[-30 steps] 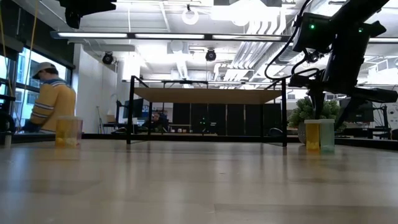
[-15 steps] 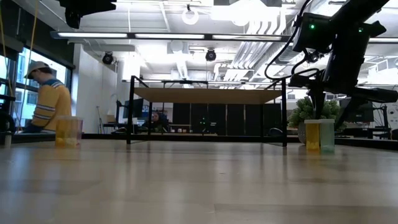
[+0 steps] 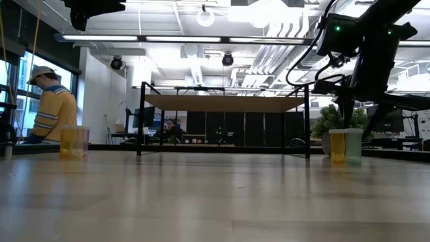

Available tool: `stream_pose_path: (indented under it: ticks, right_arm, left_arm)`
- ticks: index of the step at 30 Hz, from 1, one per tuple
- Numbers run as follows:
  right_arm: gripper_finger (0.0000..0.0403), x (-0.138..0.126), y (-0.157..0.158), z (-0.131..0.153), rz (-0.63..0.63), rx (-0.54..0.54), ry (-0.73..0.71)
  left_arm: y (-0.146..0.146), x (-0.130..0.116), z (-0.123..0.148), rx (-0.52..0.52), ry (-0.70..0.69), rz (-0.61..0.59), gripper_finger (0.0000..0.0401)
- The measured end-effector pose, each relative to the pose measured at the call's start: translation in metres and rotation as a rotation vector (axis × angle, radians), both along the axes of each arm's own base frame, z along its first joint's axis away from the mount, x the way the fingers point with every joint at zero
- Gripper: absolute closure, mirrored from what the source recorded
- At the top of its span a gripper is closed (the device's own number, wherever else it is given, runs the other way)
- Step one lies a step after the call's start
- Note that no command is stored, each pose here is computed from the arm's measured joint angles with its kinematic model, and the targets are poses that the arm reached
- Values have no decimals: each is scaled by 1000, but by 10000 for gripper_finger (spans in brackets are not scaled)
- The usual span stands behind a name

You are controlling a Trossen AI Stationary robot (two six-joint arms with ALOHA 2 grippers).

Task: Pick and place medicine bottles onto shelf by color
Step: Put the top right yellow pill bottle on the shelf

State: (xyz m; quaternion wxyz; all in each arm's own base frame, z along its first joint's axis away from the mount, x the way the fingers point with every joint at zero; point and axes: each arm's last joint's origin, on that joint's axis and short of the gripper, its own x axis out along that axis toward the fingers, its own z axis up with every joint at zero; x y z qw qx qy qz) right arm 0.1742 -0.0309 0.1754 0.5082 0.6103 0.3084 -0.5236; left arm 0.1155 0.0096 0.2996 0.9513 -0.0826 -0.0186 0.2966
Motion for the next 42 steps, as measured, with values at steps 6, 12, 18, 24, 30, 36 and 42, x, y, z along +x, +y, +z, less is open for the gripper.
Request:
stream_pose_path:
  ticks: [6, 12, 18, 24, 30, 36, 42]
  right_arm:
    - [289, -5, 1, 8, 23, -12, -39]
    - [289, -22, 2, 33, 44, -86, -59]
    - [290, -36, 0, 93, 128, -292, -116]
    - [290, -31, -2, 166, 285, -493, -245]
    - [290, -2, -11, 221, 456, -626, -222]
    - [290, 42, -37, 232, 546, -548, 6]
    - [290, 80, -66, 214, 606, -373, 149]
  left_arm:
    - [0, 0, -1, 1, 9, 0, 301]
    - [0, 0, -2, 1, 18, 0, 301]
    - [0, 0, -2, 1, 18, 0, 301]
    - [0, 0, -2, 1, 18, 0, 301]
    - [0, 0, -1, -2, 14, 0, 301]
    - [0, 0, -1, -2, 13, 0, 301]
    - [0, 0, -1, -2, 13, 0, 301]
